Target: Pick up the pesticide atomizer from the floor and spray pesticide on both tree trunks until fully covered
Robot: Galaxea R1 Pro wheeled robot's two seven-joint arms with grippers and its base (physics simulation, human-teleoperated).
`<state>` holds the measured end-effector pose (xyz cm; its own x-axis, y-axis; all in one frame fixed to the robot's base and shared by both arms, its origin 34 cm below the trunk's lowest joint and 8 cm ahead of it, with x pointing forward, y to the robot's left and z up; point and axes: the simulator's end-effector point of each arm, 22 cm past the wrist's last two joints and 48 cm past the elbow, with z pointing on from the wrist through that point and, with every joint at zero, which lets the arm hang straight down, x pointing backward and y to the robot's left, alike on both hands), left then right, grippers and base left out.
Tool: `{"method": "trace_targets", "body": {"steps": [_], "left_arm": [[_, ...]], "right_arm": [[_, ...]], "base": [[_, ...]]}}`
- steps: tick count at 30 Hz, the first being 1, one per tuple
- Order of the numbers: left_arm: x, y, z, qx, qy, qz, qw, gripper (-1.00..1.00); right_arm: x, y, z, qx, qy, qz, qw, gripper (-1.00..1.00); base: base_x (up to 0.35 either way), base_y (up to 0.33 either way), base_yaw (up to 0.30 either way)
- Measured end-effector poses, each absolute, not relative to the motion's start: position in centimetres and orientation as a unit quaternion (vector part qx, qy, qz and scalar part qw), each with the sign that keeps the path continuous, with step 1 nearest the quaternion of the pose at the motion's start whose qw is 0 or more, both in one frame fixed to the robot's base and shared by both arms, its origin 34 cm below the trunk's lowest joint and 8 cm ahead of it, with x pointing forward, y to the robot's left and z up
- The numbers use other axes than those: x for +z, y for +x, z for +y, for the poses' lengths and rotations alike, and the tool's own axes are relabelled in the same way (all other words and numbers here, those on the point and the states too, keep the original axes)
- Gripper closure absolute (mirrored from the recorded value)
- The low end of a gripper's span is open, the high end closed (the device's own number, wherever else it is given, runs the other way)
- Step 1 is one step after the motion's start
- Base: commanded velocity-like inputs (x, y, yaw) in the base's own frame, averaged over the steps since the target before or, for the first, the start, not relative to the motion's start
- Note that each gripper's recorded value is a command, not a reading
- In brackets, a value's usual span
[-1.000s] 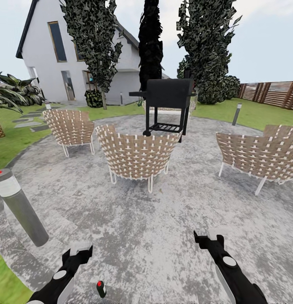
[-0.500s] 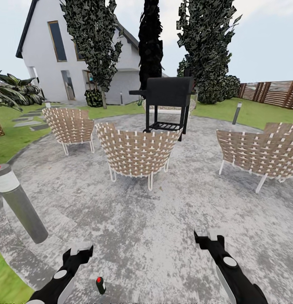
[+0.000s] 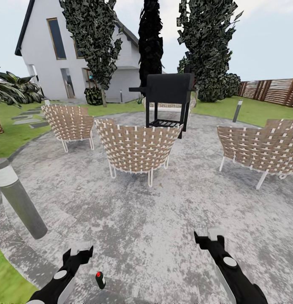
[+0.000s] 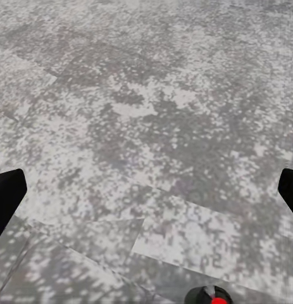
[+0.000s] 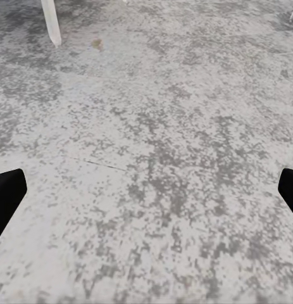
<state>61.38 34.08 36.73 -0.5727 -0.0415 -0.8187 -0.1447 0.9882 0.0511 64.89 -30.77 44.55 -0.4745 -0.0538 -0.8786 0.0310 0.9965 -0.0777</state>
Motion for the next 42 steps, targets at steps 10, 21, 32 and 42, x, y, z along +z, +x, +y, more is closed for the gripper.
{"method": "trace_targets", "body": {"steps": [10, 21, 32, 42], "left_arm": [[33.7, 60.5, 34.1, 0.057, -0.052, 0.888, 0.453, -1.00], [31.6, 59.9, 34.1, 0.057, -0.051, 0.890, 0.449, -1.00], [31.5, 59.7, 34.1, 0.057, -0.052, 0.890, 0.449, -1.00], [31.8, 59.9, 34.2, 0.057, -0.057, 0.887, 0.455, -1.00]], "right_arm": [[41.5, 64.2, -30.8, -0.041, -0.006, 0.861, 0.506, -1.00], [39.3, 63.6, -30.7, -0.041, -0.007, 0.864, 0.501, -1.00], [39.3, 63.6, -30.7, -0.041, -0.007, 0.864, 0.501, -1.00], [39.2, 63.6, -30.7, -0.041, -0.007, 0.864, 0.501, -1.00]], "base": [[0.000, 0.000, 0.000], [0.000, 0.000, 0.007], [0.186, -0.077, 0.000], [0.022, -0.266, 0.149]]}}
